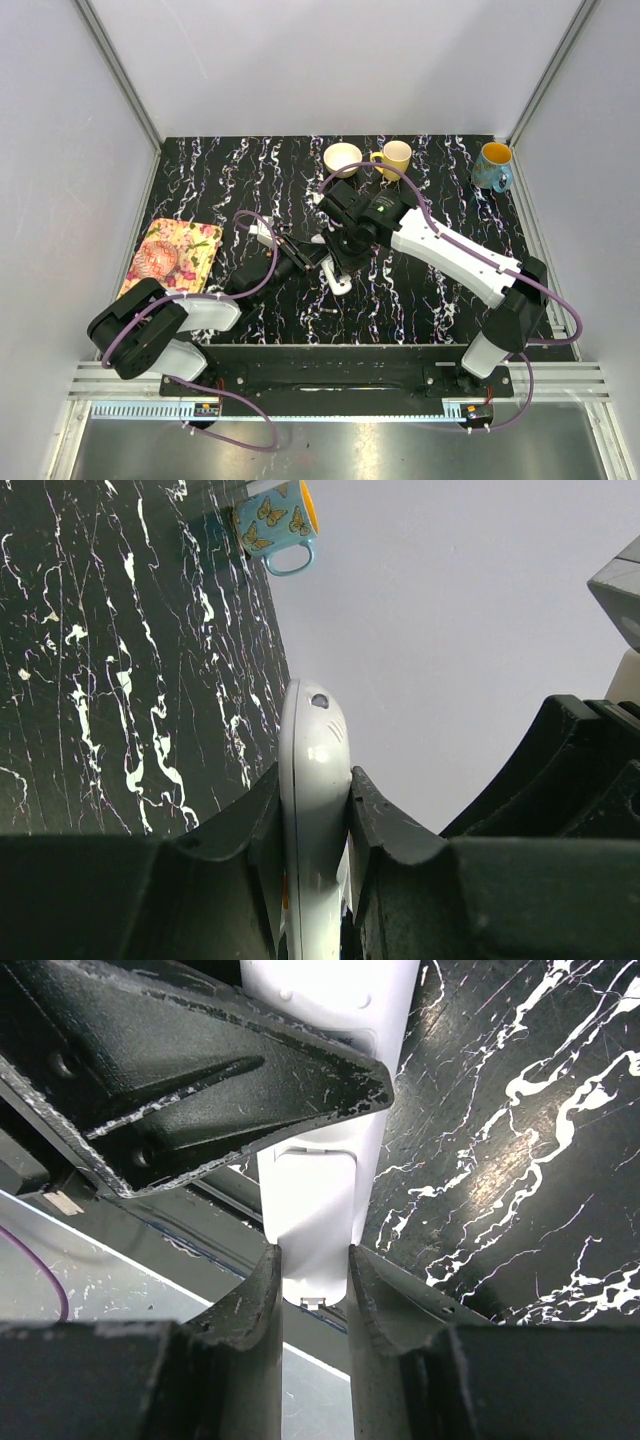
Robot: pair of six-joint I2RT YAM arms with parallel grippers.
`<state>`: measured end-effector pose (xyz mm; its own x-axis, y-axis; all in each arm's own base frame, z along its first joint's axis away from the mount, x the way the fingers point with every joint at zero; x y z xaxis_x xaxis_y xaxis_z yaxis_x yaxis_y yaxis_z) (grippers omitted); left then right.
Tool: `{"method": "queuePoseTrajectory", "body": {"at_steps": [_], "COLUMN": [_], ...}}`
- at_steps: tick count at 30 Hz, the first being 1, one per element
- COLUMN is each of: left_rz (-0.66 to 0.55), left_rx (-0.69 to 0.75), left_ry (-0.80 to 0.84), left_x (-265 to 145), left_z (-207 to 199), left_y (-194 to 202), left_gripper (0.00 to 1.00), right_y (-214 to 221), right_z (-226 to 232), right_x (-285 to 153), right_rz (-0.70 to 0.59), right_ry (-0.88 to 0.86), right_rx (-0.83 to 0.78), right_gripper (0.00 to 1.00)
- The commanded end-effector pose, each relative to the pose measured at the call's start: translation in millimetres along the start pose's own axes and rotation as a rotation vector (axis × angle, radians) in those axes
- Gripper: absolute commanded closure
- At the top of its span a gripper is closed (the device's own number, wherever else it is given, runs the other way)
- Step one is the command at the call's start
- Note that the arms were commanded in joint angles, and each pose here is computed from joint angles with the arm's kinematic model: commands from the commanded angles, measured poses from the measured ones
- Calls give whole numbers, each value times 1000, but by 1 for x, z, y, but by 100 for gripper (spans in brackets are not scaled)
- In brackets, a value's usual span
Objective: Load the batteries into the remote control
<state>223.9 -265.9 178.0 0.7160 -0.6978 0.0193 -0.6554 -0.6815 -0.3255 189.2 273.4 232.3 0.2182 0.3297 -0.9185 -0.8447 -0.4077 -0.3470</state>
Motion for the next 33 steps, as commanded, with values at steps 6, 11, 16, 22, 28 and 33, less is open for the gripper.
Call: {"method": "queuePoseTrajectory", "body": {"at_steps": [6,11,16,22,28,33], "left_rz": [-59,-59,-49,-34,-30,-21], "left_rx": [-17,-26,-45,-64,-62,-64], "left_ry": [141,162,188,217,229,243], "left_x": [2,-2,-3,-7,-8,-9], "left_z": [-36,-41,-47,-52,-56,-59], "left_y": [-12,-12,-11,-9,-9,-8], "left_gripper": [100,100,100,100,100,100], "right_y": [-10,-10,-9,-11,-11,-14], "right_z": [8,5,0,-5,-5,-5], "right_x": [1,5,7,7,8,9], "right_rz": [-35,-34,-34,-50,-50,-60], "right_ry": [-34,-10,14,56,56,66], "right_rx": [-3,-13,-14,-16,-16,-10], "right_gripper": [100,100,100,100,100,100]}}
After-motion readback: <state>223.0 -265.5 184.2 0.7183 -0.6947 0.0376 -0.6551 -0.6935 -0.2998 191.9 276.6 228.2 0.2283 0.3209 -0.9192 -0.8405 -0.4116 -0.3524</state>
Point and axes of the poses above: each gripper's point midway between its finger pads, its own x axis out along the fingers, its own z axis along the line the jaws close on, y = z × x, the point moved 5 cm from there along -x, back along the fingers, and after that the axes turned 1 degree about x, right-handed, at the moved point
